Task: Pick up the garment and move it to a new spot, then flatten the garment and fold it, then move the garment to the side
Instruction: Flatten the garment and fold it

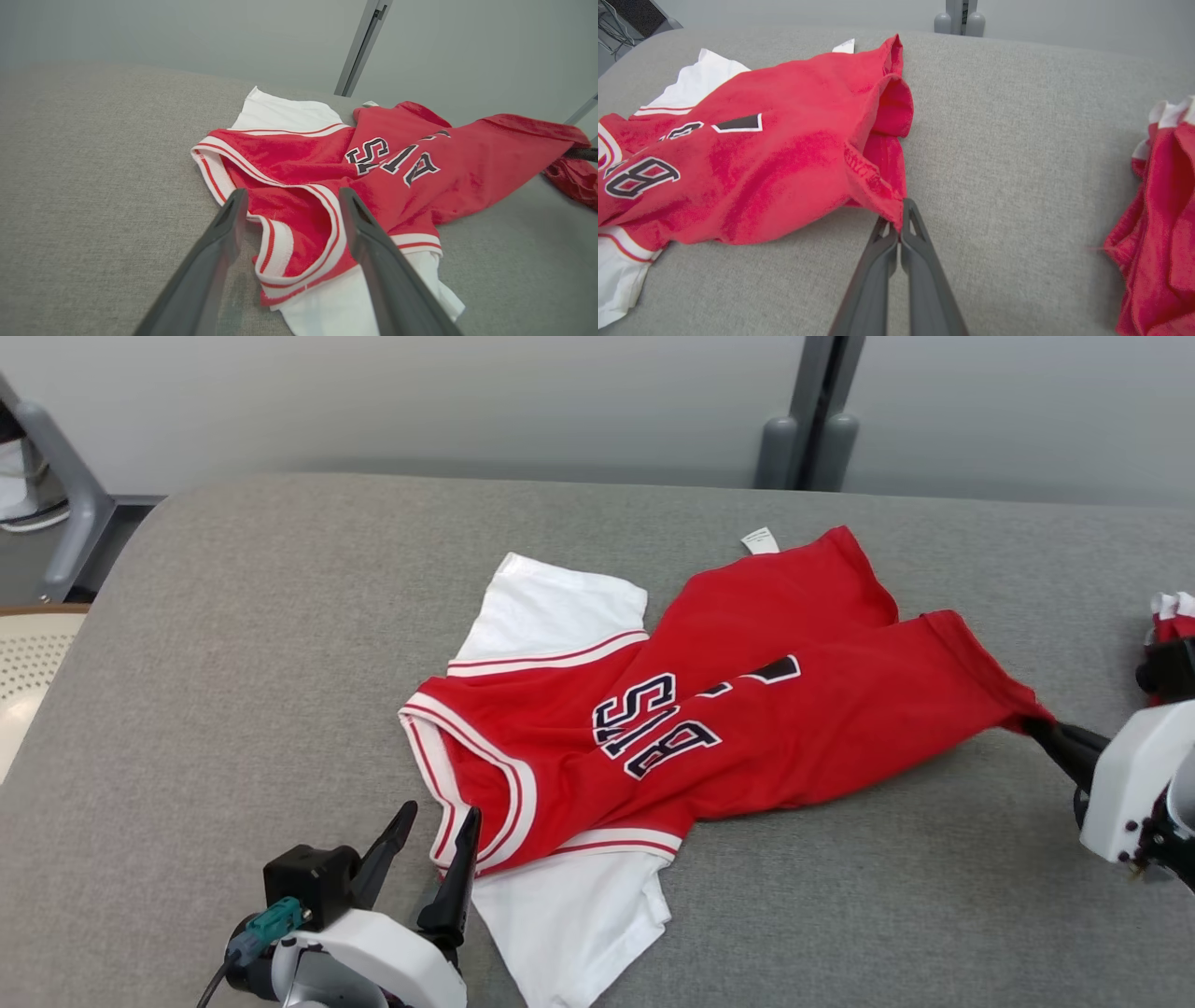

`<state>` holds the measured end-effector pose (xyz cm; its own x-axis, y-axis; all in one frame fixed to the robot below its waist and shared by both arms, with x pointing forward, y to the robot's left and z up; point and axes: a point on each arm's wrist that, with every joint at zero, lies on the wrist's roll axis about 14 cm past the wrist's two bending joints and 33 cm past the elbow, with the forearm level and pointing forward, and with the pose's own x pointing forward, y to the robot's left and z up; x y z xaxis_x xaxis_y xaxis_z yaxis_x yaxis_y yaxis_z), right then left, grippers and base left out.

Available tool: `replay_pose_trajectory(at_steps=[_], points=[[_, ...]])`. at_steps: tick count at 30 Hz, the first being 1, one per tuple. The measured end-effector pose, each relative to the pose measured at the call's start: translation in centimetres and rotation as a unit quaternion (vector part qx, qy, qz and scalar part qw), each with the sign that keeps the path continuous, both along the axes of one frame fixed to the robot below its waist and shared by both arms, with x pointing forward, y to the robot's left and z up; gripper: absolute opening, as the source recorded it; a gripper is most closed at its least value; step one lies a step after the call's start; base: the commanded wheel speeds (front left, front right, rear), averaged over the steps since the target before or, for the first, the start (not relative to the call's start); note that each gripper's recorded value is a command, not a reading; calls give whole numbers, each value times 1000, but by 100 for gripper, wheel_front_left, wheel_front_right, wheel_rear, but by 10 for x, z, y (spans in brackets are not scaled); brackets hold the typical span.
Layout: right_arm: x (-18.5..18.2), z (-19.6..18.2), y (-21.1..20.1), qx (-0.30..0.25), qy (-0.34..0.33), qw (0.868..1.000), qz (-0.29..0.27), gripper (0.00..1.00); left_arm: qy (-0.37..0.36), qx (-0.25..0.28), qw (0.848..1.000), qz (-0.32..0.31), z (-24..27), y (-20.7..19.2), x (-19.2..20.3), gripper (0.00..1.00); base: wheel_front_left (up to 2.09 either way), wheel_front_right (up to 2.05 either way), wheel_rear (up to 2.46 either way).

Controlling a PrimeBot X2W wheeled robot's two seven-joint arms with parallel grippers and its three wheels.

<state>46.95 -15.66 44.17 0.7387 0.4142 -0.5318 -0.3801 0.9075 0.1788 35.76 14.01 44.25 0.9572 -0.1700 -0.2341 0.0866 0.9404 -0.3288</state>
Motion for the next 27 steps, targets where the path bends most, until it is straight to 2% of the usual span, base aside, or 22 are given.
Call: replay_pose_trajectory(at_steps=[7, 13, 15, 16, 17, 21, 27], points=[[-61, -6, -55, -26, 91, 995, -14, 0, -8, 0, 999, -33, 6, -18, 4, 100, 0, 0, 0], [-98, -25, -81, -42, 149, 987, -33, 0, -5, 1, 999, -52, 6, -29, 6, 100, 0, 0, 0], [-111, -44, -94, -72, 171, 982, -44, 0, -5, 3, 999, -52, 6, -28, 6, 100, 0, 0, 0], [-112, -48, -97, -75, 174, 981, -50, 45, -4, 3, 999, -53, 6, -28, 6, 100, 0, 0, 0], [-112, -52, -98, -76, 173, 980, -57, 100, -4, 3, 999, -53, 6, -28, 5, 100, 0, 0, 0], [-108, -60, -94, -76, 167, 981, -68, 100, -7, 6, 999, -48, 8, -23, 4, 100, 0, 0, 0], [-89, -43, -81, -33, 118, 989, -86, 100, -7, 14, 999, -37, 10, -12, -1, 100, 0, 0, 0]])
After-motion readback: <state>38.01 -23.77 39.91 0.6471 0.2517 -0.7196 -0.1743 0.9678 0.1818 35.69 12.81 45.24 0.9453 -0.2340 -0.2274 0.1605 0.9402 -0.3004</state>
